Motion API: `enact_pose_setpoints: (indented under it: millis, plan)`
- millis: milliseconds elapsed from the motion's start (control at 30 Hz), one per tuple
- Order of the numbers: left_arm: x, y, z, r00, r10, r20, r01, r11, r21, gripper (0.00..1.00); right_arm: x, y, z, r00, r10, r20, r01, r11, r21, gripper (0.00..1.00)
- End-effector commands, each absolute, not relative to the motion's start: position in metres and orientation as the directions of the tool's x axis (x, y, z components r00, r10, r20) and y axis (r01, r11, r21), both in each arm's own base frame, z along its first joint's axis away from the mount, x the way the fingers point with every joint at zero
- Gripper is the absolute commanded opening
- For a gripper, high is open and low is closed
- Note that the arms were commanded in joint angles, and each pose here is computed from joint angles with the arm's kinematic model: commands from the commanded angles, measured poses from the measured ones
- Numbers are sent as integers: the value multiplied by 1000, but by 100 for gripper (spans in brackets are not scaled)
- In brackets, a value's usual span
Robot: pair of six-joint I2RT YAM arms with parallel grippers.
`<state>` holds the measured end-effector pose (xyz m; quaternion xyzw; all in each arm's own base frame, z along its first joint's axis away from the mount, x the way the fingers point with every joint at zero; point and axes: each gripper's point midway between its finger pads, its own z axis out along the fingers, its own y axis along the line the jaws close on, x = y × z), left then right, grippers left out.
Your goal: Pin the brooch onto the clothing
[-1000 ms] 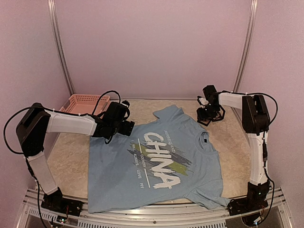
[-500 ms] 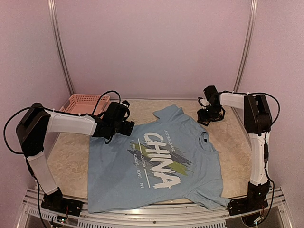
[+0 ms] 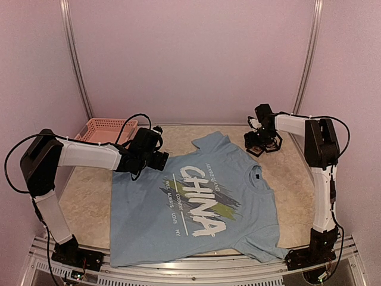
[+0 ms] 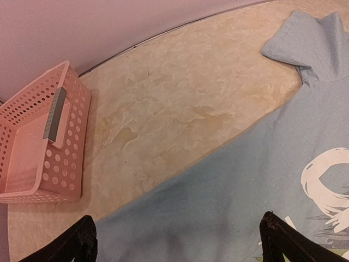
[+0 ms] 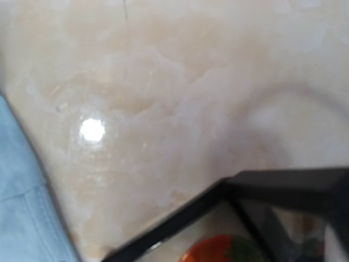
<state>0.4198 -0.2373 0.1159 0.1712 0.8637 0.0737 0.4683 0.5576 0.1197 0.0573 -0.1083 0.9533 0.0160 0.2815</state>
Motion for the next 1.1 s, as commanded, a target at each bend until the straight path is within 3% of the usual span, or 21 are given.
enact_pose_setpoints:
  millis: [0, 333, 633, 833, 1067]
  plan:
    - [417, -237, 110, -509, 386, -769, 235, 922, 307, 99, 553, 118, 39, -843, -172, -510, -198, 980, -2, 82]
    - [418, -239, 108, -511, 389, -767, 243, 921, 305, 99, 537, 118, 10, -878, -155, -454, -195, 980, 43, 82]
    - [417, -238, 107, -513, 388, -766, 241, 921, 306, 99, 542, 117, 17, -868, -151, -473, -202, 978, 58, 62]
    - [417, -238, 106, -514, 389, -764, 243, 921, 305, 99, 554, 113, 22, -854, -154, -497, -194, 981, 29, 69]
    - [416, -236, 107, -513, 389, -765, 237, 921, 310, 99, 568, 120, 24, -835, -165, -525, -218, 975, 41, 69]
